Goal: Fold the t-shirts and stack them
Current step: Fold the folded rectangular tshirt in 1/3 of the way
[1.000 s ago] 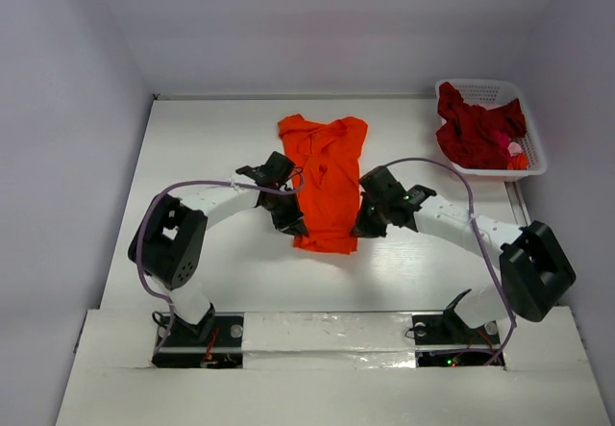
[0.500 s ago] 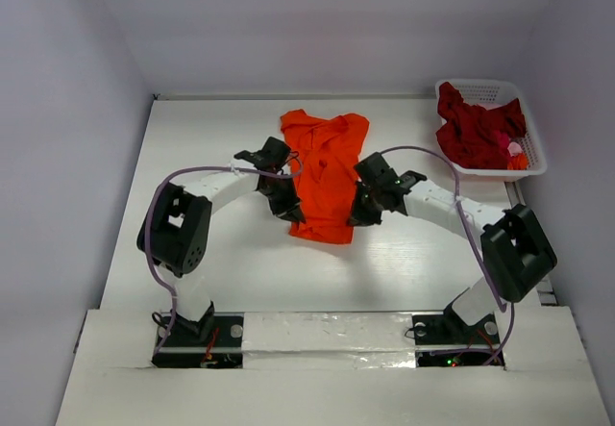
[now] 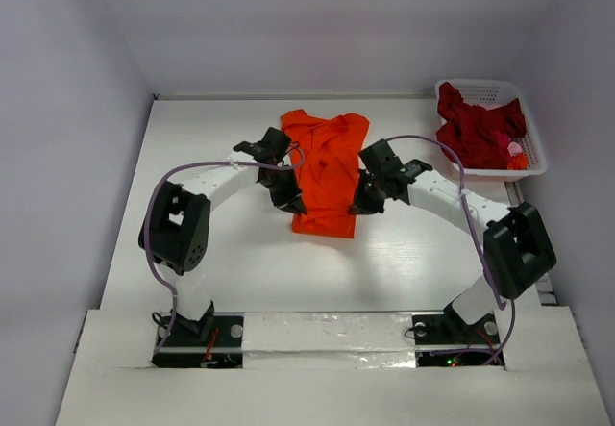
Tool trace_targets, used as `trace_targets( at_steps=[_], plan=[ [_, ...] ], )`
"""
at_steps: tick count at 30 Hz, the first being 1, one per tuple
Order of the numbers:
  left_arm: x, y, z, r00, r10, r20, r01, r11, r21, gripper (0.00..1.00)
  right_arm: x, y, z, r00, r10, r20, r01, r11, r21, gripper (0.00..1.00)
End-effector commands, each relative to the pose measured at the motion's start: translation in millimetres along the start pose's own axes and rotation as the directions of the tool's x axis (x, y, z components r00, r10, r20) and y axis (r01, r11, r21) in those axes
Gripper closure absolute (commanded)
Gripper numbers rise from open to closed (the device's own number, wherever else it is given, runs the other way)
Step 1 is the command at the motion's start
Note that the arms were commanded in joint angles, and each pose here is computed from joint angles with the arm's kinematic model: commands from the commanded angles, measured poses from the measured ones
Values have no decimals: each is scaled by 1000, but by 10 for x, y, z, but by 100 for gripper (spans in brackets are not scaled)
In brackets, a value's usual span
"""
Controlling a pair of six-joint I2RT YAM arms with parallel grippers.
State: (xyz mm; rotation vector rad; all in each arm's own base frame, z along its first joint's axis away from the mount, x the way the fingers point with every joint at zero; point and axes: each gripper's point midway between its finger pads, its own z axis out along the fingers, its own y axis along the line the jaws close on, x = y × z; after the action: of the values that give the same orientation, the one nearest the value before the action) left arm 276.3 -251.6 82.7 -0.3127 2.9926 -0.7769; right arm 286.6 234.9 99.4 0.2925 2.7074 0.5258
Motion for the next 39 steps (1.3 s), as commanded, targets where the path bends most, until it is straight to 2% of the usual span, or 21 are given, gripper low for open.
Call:
trace_targets(
  at_steps=[1,15,29,39],
  plan=[
    [-166,-14,-102,1000,14,26,-14,1000,-12,100,-123,-2,6,1000,-16,10,16,1000,20,100],
    [-351,3,18,1000,18,16,-17,1000,-24,100,-366,-73,163,1000,-16,16,15,999,49,100],
    [-582,-198,-182,998,35,51,-34,999,-1,100,-554,-102,236,1000,-13,21,12,998,56,100],
    [-696,-27,31,999,20,32,-19,999,-38,100,-635,-92,328,1000,-23,17,22,998,59,100]
  ],
)
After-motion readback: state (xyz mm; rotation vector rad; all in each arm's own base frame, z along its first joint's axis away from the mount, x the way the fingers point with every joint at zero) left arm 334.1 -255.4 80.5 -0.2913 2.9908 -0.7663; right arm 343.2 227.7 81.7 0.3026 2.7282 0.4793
